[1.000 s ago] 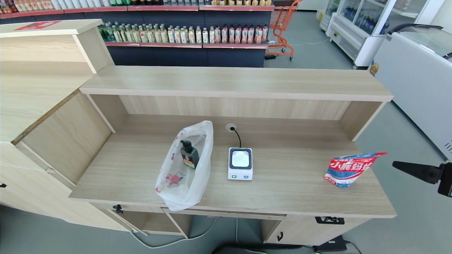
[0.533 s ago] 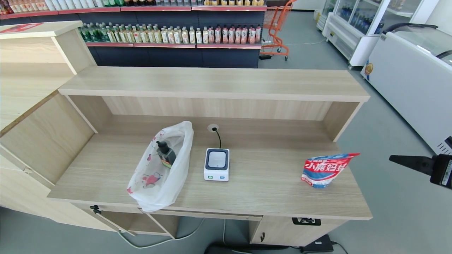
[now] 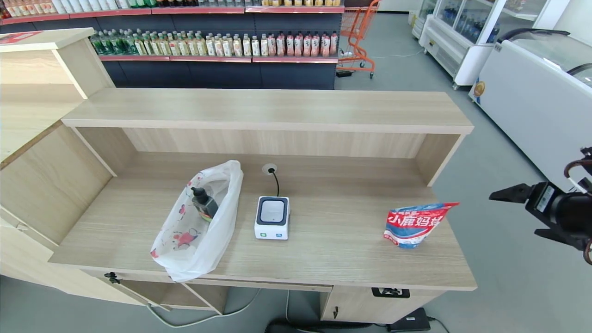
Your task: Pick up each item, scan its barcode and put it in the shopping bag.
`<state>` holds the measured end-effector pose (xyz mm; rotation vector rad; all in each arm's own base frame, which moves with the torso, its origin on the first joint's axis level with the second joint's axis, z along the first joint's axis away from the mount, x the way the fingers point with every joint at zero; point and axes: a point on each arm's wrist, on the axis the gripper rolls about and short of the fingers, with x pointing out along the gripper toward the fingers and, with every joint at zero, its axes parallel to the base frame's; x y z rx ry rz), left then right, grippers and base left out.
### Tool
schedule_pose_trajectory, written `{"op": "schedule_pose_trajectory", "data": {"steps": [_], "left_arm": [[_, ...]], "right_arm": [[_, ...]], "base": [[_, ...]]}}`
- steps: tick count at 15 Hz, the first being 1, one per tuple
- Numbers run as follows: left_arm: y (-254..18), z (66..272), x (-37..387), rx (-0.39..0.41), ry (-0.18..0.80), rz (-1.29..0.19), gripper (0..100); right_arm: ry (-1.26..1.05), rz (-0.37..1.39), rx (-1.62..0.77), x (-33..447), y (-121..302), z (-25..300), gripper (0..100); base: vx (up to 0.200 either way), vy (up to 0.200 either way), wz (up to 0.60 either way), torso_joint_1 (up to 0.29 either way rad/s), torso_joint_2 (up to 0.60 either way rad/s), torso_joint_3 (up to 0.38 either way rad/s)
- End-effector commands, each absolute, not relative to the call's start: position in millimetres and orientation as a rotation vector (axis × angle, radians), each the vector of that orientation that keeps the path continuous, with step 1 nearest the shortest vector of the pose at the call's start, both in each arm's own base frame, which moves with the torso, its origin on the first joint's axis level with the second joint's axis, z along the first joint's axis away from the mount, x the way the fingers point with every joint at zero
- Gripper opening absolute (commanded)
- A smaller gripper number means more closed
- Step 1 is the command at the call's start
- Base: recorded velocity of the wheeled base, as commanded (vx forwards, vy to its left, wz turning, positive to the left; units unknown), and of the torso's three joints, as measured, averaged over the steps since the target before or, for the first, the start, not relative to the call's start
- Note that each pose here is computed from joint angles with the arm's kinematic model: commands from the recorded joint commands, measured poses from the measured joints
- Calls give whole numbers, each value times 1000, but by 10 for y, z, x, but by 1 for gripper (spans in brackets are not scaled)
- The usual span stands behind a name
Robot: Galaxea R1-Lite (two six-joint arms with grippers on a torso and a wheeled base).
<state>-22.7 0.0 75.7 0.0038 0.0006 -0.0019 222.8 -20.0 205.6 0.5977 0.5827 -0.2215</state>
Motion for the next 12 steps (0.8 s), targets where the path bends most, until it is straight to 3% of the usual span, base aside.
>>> {"op": "schedule_pose_trajectory", "data": {"steps": [1, 8, 12], "left_arm": [[1, 757, -227, 3, 0, -3, 100], [0, 757, -227, 5, 0, -2, 100], [1, 757, -227, 3, 0, -3, 100]], "right_arm": [[641, -278, 610, 2610, -99, 1946, 100], [731, -405, 630, 3143, -46, 1479, 100], [760, -374, 615, 3386, 87, 1238, 100]], "base": [[0, 0, 0, 0, 0, 0], [0, 0, 0, 0, 0, 0], [0, 0, 0, 0, 0, 0]]}}
